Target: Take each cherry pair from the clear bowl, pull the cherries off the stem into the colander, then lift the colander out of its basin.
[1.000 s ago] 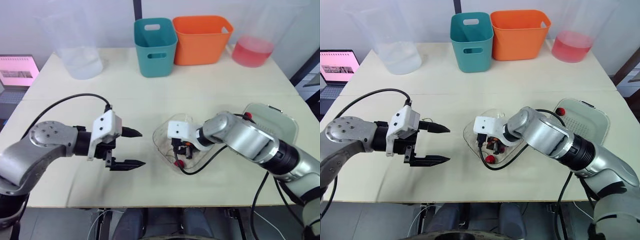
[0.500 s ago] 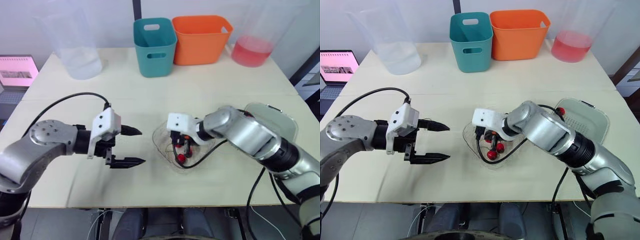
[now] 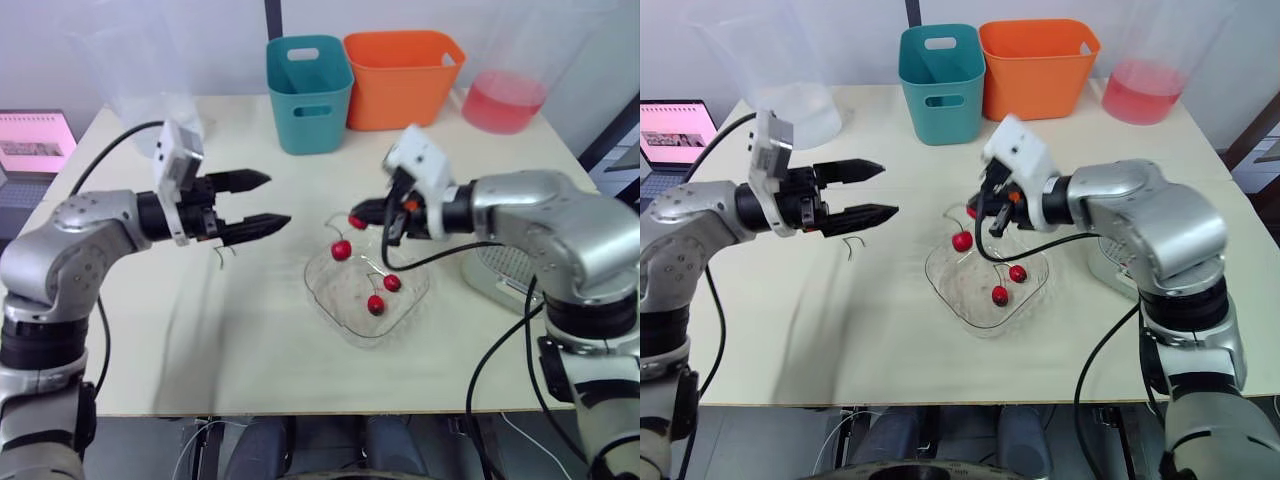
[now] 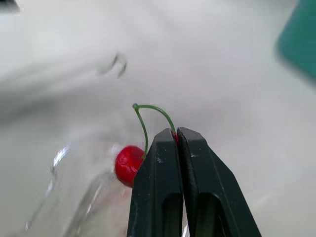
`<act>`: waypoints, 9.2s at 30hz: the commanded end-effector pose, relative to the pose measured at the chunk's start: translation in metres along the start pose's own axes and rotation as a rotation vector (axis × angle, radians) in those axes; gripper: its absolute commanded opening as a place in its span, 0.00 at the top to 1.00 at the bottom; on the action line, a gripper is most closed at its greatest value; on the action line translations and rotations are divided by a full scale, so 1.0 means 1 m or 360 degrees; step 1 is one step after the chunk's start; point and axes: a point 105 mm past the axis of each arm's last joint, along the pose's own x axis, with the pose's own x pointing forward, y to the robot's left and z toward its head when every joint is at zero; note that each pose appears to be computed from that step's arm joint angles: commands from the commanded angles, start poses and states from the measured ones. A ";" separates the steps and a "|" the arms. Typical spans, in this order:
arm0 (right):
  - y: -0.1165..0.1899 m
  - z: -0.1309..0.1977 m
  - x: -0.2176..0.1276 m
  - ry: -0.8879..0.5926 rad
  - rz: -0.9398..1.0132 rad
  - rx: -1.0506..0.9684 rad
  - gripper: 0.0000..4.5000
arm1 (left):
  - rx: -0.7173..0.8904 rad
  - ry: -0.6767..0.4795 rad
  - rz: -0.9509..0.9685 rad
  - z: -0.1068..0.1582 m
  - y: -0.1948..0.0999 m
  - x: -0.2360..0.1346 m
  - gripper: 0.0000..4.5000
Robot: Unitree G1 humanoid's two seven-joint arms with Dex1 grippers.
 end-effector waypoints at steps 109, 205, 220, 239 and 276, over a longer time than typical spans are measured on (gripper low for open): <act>0.039 -0.003 -0.013 -0.0332 0.0362 0.0594 0.89 | 0.0262 -0.0266 -0.0501 0.065 -0.006 0.060 1.00; 0.051 0.030 0.024 -0.0850 0.0484 0.0900 0.51 | 0.0019 -0.0412 -0.0551 0.059 -0.026 0.067 1.00; 0.057 -0.003 0.029 -0.0665 0.0440 0.0880 0.51 | 0.0051 -0.0425 -0.0543 0.064 -0.023 0.067 1.00; 0.047 0.028 0.020 -0.0924 0.0478 0.1015 0.00 | 0.0036 -0.0415 -0.0540 0.060 -0.023 0.068 1.00; 0.057 -0.013 0.033 -0.0638 0.0399 0.0941 0.80 | 0.0057 -0.0446 -0.0511 0.066 -0.019 0.068 1.00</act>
